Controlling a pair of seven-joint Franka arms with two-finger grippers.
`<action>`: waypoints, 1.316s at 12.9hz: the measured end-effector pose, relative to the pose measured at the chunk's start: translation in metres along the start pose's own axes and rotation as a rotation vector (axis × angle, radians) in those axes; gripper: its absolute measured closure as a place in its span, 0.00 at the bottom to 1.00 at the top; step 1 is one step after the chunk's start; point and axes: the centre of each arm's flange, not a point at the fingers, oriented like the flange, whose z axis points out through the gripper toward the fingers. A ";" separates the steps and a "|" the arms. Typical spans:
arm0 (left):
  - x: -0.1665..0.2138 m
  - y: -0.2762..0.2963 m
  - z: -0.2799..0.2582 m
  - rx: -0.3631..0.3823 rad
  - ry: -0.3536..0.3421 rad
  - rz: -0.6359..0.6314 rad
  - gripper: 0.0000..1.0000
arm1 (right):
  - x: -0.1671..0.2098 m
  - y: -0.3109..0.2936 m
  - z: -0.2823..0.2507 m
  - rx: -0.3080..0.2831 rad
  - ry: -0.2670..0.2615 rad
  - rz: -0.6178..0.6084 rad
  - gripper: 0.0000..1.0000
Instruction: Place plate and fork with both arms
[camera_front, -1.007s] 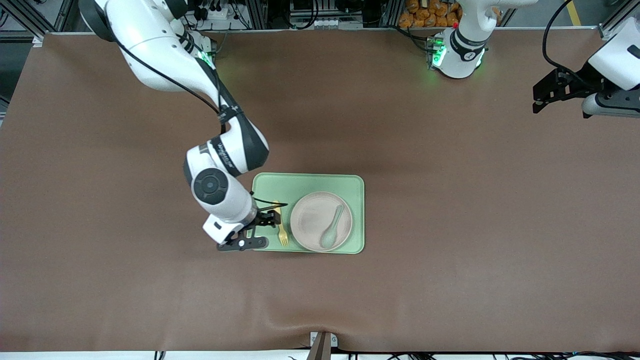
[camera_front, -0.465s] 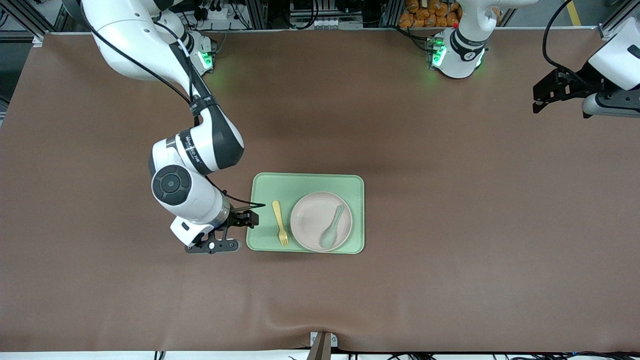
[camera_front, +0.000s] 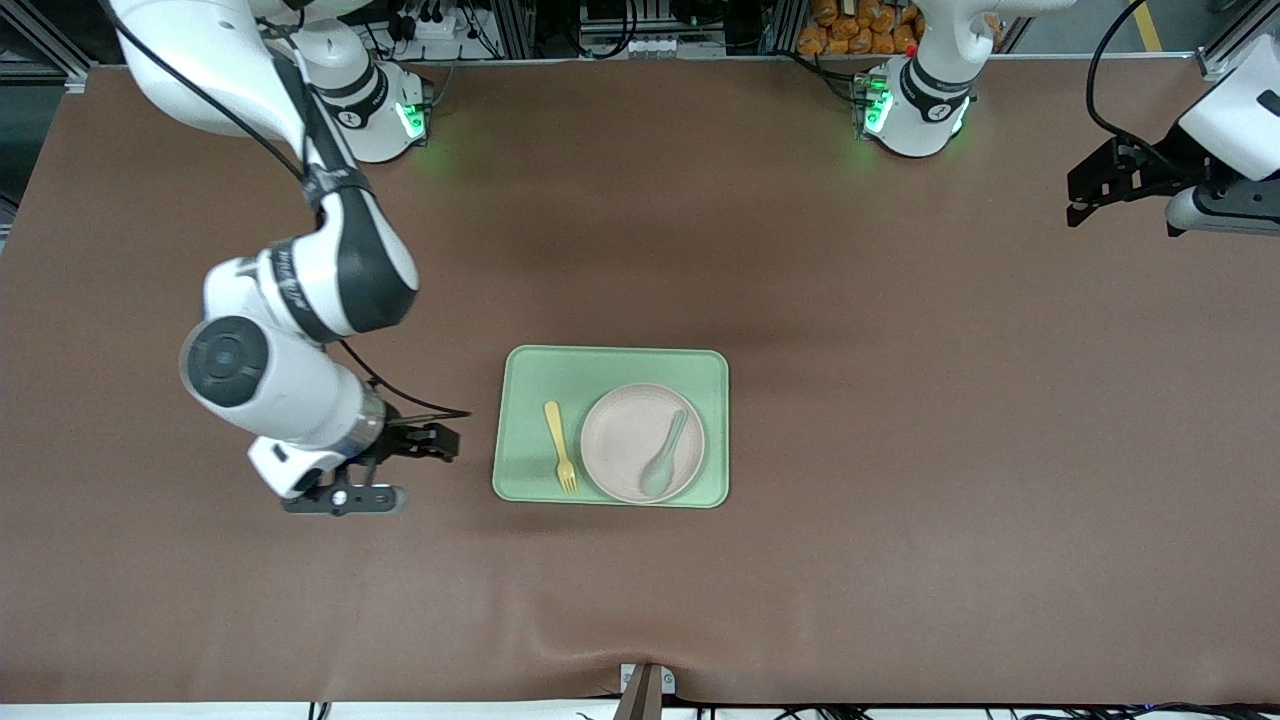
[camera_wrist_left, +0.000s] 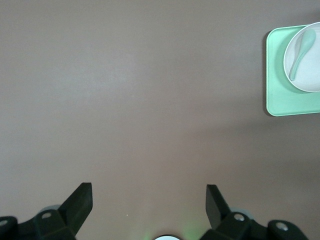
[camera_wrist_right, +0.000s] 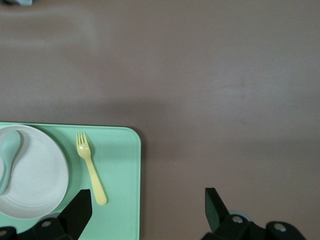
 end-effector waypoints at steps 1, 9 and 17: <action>0.000 0.000 0.000 0.000 0.000 0.000 0.00 | 0.000 0.015 -0.014 -0.002 -0.003 0.020 0.00; 0.000 0.000 0.000 0.000 0.000 -0.001 0.00 | -0.012 0.141 -0.107 -0.013 -0.033 0.170 0.00; 0.000 -0.004 0.000 0.000 0.000 -0.008 0.00 | -0.094 0.180 -0.225 -0.010 0.007 0.120 0.00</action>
